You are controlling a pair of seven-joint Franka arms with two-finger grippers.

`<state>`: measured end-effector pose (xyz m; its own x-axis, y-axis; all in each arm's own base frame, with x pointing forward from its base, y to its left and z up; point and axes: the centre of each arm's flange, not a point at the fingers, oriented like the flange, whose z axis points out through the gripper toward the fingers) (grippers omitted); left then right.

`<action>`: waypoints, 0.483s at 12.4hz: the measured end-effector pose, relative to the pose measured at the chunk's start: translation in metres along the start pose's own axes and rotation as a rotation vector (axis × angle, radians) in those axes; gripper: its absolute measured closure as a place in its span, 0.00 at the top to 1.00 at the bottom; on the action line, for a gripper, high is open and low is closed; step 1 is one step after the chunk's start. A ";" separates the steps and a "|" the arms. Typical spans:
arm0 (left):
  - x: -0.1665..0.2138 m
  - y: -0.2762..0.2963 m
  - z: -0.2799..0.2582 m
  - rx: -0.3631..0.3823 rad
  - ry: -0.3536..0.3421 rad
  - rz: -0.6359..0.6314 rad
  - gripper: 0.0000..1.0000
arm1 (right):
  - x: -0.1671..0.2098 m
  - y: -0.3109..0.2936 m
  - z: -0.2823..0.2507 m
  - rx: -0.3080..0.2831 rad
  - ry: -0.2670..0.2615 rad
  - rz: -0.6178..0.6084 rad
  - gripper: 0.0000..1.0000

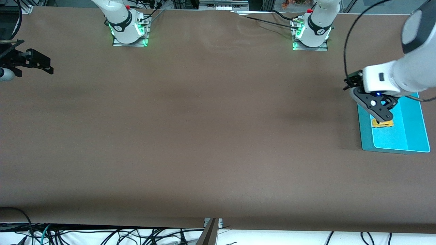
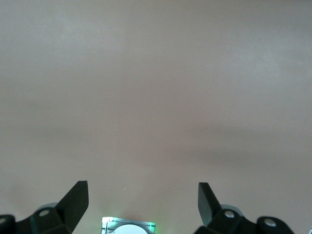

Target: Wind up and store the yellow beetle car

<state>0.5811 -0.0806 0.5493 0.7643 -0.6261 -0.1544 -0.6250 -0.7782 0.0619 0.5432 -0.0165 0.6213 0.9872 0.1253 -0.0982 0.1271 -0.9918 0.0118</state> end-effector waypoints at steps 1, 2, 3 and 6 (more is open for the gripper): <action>0.003 0.008 -0.009 0.037 0.022 -0.043 1.00 | 0.000 0.000 0.000 0.000 0.000 0.000 1.00; 0.002 0.006 -0.015 0.058 0.044 -0.078 1.00 | 0.000 0.000 0.000 0.000 0.000 0.000 1.00; -0.002 -0.002 -0.017 0.038 0.073 -0.119 1.00 | 0.000 0.000 0.000 0.000 0.000 0.000 1.00; -0.016 -0.030 -0.007 -0.060 0.127 -0.328 1.00 | 0.000 0.000 0.000 0.000 0.000 0.000 1.00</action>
<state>0.5885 -0.0469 0.5565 0.9387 -0.3408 -0.0521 -0.3356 -0.9379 0.0881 0.5432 -0.0166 0.6213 0.9873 0.1252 -0.0982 0.1269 -0.9918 0.0118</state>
